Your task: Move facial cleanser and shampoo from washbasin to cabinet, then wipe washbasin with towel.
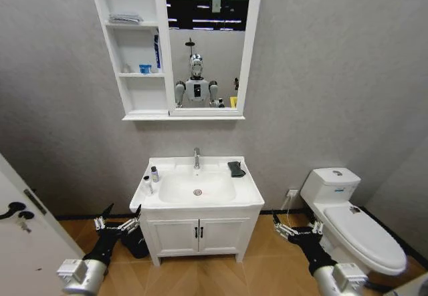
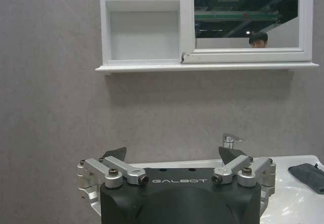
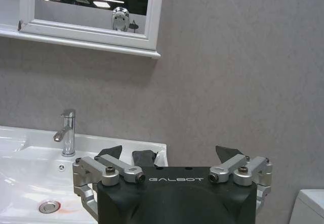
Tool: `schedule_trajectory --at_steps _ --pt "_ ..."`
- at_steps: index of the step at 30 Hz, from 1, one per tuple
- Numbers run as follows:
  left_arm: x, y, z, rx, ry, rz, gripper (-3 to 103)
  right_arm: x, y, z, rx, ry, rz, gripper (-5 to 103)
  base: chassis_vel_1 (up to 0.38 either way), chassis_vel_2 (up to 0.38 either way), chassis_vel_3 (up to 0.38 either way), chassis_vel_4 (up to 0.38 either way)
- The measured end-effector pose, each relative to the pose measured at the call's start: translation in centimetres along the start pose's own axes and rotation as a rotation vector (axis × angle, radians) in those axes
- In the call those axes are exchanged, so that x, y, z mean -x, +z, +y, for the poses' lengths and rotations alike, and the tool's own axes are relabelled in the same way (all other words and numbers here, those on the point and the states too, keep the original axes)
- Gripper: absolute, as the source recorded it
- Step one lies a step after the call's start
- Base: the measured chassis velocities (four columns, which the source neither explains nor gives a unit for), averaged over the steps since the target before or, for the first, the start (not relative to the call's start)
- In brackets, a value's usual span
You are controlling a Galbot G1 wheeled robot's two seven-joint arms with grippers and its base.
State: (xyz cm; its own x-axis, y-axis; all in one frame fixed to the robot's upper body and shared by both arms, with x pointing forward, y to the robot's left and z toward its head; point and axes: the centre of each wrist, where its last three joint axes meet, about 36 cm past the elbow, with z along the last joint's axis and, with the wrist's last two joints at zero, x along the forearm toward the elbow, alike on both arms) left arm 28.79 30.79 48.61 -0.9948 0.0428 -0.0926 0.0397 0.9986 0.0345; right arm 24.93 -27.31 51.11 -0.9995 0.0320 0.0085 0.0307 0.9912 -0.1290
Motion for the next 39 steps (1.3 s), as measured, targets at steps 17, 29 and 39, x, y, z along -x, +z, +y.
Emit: schedule_trajectory --at_steps 17,29,39 --pt "-0.1 0.1 -0.3 -0.007 -0.004 -0.004 100 0.2 0.6 0.2 0.002 -0.007 -0.026 100 -0.255 0.253 0.256 -0.242" --pt "-0.9 -0.7 -1.3 0.034 -0.022 -0.028 100 0.0 -0.3 0.3 0.007 0.032 -0.033 100 -0.042 0.050 0.016 -0.011" --pt "-3.3 1.8 -2.5 0.085 -0.082 0.014 100 1.5 1.1 0.3 0.019 0.025 -0.005 100 0.023 -0.008 -0.009 0.013"
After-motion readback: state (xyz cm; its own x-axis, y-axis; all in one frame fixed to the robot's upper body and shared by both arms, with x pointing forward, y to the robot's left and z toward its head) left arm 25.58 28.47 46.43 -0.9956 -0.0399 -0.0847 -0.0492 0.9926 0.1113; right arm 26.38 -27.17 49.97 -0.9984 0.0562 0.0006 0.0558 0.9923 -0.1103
